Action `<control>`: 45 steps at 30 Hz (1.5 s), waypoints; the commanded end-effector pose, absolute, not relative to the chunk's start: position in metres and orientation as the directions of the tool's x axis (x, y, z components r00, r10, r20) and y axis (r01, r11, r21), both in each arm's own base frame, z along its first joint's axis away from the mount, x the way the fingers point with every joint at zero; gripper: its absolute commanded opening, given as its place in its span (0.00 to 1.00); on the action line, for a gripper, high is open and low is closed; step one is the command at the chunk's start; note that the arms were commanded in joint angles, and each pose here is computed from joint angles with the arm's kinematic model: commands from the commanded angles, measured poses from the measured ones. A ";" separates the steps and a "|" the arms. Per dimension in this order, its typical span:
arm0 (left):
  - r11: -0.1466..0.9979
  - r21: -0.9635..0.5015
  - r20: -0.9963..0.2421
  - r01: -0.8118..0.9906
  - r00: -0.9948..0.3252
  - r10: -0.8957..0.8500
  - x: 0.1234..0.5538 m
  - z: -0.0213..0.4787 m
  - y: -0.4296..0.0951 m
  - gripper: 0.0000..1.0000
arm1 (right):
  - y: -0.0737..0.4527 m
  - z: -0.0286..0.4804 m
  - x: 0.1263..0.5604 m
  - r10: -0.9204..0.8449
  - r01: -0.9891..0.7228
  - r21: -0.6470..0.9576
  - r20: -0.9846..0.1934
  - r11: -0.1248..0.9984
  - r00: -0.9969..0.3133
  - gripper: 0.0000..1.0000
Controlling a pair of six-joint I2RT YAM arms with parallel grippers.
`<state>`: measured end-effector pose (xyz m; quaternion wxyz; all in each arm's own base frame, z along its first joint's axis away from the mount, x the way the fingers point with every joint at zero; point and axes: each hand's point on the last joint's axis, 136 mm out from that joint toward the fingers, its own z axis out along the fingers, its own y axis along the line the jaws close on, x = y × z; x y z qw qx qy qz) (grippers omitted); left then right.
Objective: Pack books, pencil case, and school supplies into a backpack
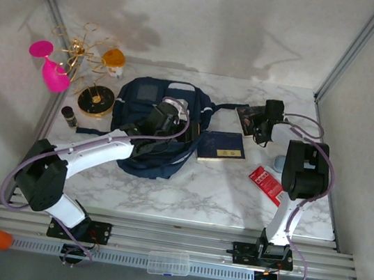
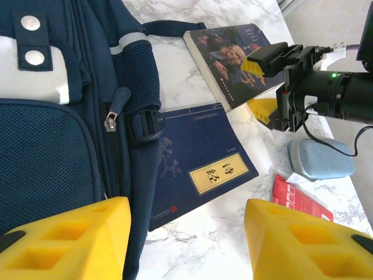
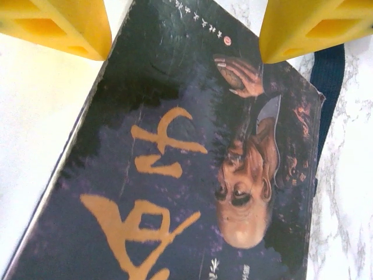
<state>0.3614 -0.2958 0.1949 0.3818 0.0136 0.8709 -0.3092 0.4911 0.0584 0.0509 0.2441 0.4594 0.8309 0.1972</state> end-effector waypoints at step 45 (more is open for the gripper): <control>0.789 -0.559 -0.631 0.254 -0.748 -0.207 0.378 0.180 -0.307 0.58 | 0.045 0.090 0.526 0.804 0.470 0.664 -0.384 0.582 -0.454 0.00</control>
